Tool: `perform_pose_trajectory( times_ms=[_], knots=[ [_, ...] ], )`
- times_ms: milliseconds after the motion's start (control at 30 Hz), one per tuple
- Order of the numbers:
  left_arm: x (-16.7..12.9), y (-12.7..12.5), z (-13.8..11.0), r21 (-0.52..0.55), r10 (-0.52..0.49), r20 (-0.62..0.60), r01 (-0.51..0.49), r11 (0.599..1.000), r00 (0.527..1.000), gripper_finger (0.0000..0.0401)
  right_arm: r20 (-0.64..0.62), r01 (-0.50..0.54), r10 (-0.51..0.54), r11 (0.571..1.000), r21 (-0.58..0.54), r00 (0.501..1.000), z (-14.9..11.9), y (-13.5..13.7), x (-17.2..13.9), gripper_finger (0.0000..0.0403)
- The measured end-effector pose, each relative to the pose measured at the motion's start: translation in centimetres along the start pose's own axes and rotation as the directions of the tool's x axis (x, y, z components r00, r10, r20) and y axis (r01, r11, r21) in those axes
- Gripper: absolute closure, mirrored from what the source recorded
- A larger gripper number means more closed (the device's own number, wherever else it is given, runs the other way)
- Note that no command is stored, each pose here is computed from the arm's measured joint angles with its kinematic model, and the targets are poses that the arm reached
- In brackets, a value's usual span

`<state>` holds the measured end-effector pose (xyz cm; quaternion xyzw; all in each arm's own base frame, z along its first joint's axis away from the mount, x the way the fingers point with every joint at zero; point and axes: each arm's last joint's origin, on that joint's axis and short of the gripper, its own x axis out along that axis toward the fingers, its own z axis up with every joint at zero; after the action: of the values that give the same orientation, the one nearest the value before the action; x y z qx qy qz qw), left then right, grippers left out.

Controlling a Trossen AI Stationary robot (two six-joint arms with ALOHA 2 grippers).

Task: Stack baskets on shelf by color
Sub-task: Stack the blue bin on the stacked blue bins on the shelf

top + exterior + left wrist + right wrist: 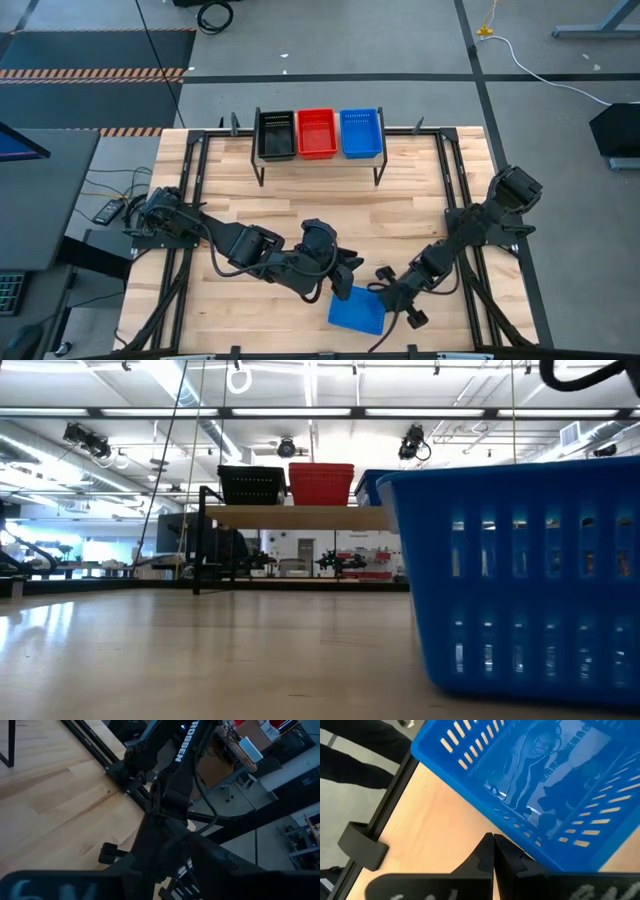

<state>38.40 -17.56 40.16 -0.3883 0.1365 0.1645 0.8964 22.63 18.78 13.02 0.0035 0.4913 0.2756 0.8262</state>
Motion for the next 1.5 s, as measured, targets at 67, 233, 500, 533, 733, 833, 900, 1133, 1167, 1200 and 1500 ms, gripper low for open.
perform_pose_trajectory(
  times_ms=[67, 233, 500, 533, 733, 833, 900, 1133, 1167, 1200, 1500],
  knots=[
    [0.0, 0.0, 0.0, 0.000, 0.000, 0.000, 0.000, 1.000, 1.000, 0.0284, 0.000, -0.004, 0.004, 1.000, 0.002, 1.000, 0.1, -0.2, 0.0, 0.0400],
    [0.0, 0.0, -0.1, 0.000, -0.001, -0.001, 0.001, 1.000, 1.000, 0.0284, -0.020, -0.070, 0.070, 0.998, -0.006, 0.997, 0.1, -0.2, -0.1, 0.0393],
    [-0.1, 0.0, -0.1, 0.001, -0.002, -0.002, 0.002, 1.000, 1.000, 0.0284, 0.001, -0.209, 0.209, 0.978, 0.022, 0.978, 0.6, 0.8, -1.7, 0.0308],
    [-0.1, 0.0, -0.1, 0.001, -0.002, -0.002, 0.002, 1.000, 1.000, 0.0284, 0.019, -0.210, 0.209, 0.978, 0.016, 0.978, 0.8, 1.0, -2.2, 0.0295],
    [-0.1, 0.0, -0.1, 0.007, 0.000, -0.003, 0.000, 1.000, 1.000, 0.0284, 0.212, -0.116, 0.123, 0.992, -0.042, 0.969, 2.3, 1.5, -5.9, 0.0230],
    [-0.1, 0.0, -0.1, 0.007, 0.000, -0.003, 0.000, 1.000, 1.000, 0.0284, 0.285, -0.011, 0.039, 0.995, -0.101, 0.958, 2.6, 1.5, -7.0, 0.0212],
    [0.0, 0.0, -0.1, 0.008, 0.001, -0.003, -0.001, 1.000, 1.000, 0.0284, 0.277, 0.043, -0.005, 0.991, -0.131, 0.961, 2.5, 1.3, -6.7, 0.0207],
    [0.0, 0.0, 0.0, 0.008, 0.001, -0.003, -0.001, 1.000, 1.000, 0.0284, 0.140, -0.003, 0.031, 0.981, -0.193, 0.990, 1.6, 0.6, -4.0, 0.0205],
    [-0.1, 0.0, -0.1, 0.009, 0.000, -0.005, 0.000, 1.000, 1.000, 0.0284, 0.136, -0.002, 0.030, 0.978, -0.207, 0.990, 1.6, 0.6, -3.7, 0.0205],
    [-0.2, -0.1, -0.2, 0.010, -0.002, -0.007, 0.002, 1.000, 1.000, 0.0284, 0.131, 0.001, 0.029, 0.975, -0.220, 0.991, 1.5, 0.5, -3.4, 0.0205],
    [0.0, 0.0, 0.0, 0.042, 0.003, -0.003, -0.002, 0.999, 1.000, 0.0284, 0.008, 0.049, -0.049, 0.990, -0.135, 0.999, 0.3, -1.5, 0.0, 0.0230]
  ],
)
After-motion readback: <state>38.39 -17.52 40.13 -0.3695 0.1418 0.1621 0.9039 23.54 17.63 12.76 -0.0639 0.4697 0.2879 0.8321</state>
